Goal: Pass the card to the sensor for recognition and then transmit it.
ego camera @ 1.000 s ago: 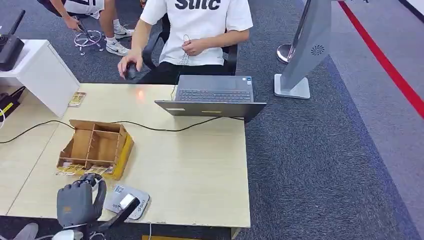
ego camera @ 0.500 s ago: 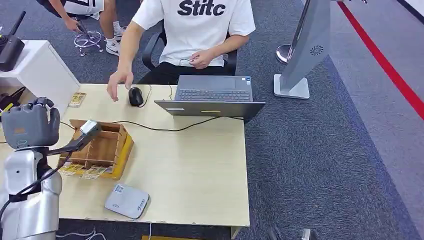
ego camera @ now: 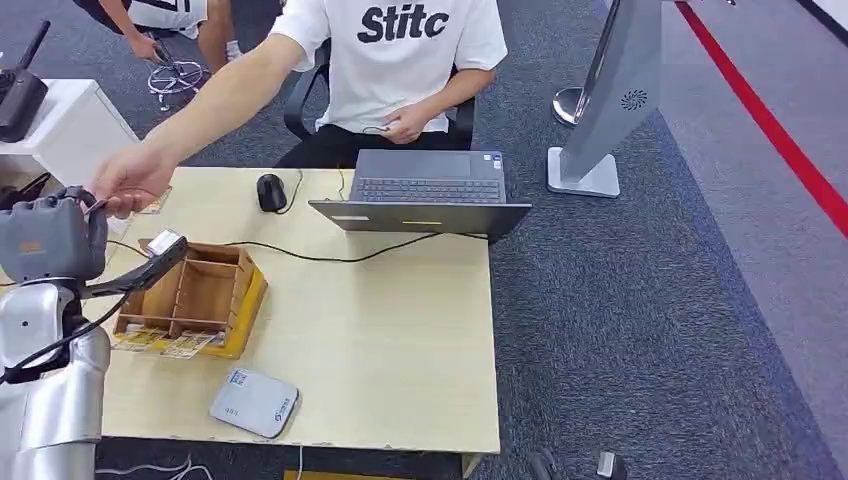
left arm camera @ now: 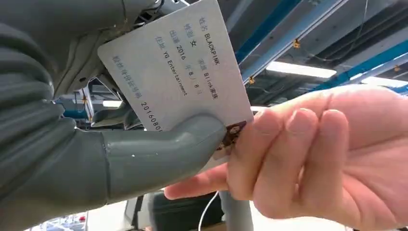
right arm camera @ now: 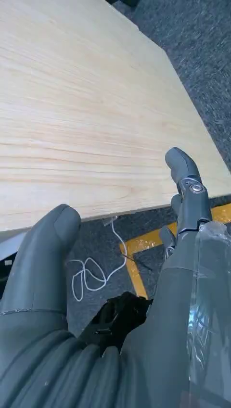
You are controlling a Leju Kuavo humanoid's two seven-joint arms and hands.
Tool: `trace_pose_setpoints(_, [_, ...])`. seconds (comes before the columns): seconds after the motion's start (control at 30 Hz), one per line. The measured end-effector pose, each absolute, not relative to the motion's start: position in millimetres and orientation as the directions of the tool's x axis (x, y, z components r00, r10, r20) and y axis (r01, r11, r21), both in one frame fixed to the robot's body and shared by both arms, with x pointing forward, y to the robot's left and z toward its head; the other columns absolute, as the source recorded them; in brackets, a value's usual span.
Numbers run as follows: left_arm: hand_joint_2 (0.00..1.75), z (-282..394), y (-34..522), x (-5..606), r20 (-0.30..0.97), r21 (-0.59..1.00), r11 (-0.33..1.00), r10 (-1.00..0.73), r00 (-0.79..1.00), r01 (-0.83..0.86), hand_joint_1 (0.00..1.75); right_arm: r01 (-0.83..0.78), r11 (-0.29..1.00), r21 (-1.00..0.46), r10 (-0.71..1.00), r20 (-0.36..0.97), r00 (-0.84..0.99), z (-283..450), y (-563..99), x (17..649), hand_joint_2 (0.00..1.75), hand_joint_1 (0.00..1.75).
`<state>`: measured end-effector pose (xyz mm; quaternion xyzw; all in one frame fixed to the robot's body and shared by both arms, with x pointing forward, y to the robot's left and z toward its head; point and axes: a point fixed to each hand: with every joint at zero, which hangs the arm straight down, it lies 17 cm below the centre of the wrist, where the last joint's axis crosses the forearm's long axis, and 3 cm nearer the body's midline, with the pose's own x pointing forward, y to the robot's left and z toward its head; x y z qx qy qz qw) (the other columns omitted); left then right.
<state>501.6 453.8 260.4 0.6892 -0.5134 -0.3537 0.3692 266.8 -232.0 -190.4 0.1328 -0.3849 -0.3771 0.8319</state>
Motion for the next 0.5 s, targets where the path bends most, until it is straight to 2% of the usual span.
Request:
trace_pose_setpoints(0.3, [1.75, 253, 457, 503, -0.114, 0.879, -0.204, -0.968, 0.225, -0.431, 1.75, 0.520, 0.680, 0.518, -0.731, 0.539, 0.419, -189, -229, 268, 1.75, 0.00])
trace_pose_setpoints(0.33, [1.75, 252, 457, 502, -0.115, 0.879, -0.204, -0.968, 0.224, -0.432, 0.75, 0.519, 0.679, 0.518, -0.731, 0.539, 0.418, -189, -229, 268, 1.75, 0.00])
trace_pose_setpoints(0.37, [1.75, 252, 456, 502, -0.115, 0.878, -0.204, -0.968, 0.223, -0.433, 0.00, 0.519, 0.679, 0.519, -0.731, 0.539, 0.418, -189, -229, 268, 1.75, 0.00])
trace_pose_setpoints(0.5, [1.75, 246, 455, 497, -0.119, 0.875, -0.207, -0.968, 0.220, -0.438, 0.00, 0.521, 0.677, 0.520, -0.733, 0.540, 0.414, -189, -230, 267, 1.75, 0.00])
